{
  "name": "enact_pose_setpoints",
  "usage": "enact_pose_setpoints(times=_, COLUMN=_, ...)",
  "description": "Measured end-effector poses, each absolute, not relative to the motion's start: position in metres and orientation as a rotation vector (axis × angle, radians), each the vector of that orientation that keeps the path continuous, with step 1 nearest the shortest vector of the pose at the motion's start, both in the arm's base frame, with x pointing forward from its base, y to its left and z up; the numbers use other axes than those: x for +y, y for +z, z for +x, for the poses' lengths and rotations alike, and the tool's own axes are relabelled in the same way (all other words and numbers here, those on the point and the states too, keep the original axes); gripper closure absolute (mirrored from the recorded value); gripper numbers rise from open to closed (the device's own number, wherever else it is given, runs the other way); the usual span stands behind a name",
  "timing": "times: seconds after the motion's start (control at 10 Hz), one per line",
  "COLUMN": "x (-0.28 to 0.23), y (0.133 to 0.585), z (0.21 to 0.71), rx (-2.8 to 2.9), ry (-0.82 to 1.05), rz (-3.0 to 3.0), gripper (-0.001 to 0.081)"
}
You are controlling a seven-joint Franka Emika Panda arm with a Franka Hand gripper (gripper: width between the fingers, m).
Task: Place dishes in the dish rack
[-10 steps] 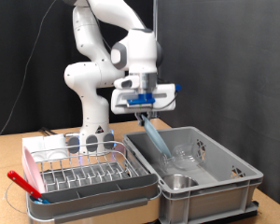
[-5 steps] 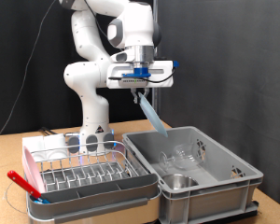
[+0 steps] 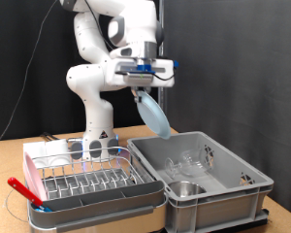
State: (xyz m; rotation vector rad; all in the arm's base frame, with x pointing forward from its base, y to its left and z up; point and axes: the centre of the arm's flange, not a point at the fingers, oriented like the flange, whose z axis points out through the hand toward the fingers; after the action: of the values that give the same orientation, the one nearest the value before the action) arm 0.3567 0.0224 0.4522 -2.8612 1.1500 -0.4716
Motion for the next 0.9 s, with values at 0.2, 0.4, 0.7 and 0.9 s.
enact_pose_setpoints(times=0.2, x=-0.001, y=0.476, z=0.353, rx=1.178, ry=-0.465, rz=-2.93, gripper=0.0766)
enact_pose_setpoints(times=0.4, x=-0.029, y=0.497, z=0.356, rx=1.289, ry=-0.558, rz=-2.888, gripper=0.0766)
enact_pose_setpoints(times=0.7, x=-0.051, y=0.506, z=0.361, rx=1.391, ry=-0.572, rz=-2.826, gripper=0.0766)
enact_pose_setpoints(times=0.9, x=-0.056, y=0.498, z=0.358, rx=1.297, ry=-0.598, rz=-2.963, gripper=0.0766)
